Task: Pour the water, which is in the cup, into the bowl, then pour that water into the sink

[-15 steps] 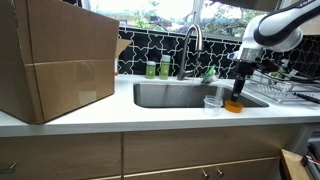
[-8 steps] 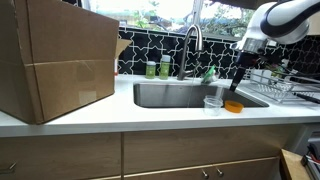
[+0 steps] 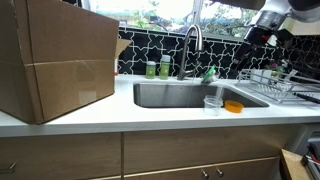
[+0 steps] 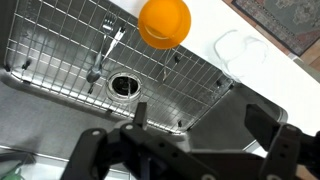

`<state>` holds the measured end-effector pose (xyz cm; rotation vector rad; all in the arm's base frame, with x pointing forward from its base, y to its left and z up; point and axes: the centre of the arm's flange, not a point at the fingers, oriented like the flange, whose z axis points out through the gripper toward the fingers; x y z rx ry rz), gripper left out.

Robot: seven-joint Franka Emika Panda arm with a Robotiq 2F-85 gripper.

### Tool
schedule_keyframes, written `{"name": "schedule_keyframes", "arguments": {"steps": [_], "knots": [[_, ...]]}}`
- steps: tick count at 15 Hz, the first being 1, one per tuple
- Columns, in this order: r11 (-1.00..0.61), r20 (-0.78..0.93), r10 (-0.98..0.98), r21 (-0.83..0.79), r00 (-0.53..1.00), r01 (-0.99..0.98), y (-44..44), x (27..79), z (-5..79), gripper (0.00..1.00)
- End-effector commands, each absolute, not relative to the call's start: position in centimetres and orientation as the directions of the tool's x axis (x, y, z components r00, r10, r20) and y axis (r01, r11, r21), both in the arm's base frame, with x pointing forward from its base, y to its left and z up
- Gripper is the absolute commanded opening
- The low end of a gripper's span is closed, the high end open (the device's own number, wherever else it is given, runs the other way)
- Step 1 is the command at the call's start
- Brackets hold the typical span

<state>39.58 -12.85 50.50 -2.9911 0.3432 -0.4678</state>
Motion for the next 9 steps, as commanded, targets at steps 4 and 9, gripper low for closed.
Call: {"name": "schedule_keyframes", "arguments": {"steps": [4, 9], "knots": [[-0.955, 0.315, -0.274, 0.020, 0.909, -0.295, -12.8, 36.9, 52.0, 1.00], [-0.954, 0.328, -0.277, 0.016, 0.903, -0.299, -13.4, 37.9, 52.4, 1.00]]}}
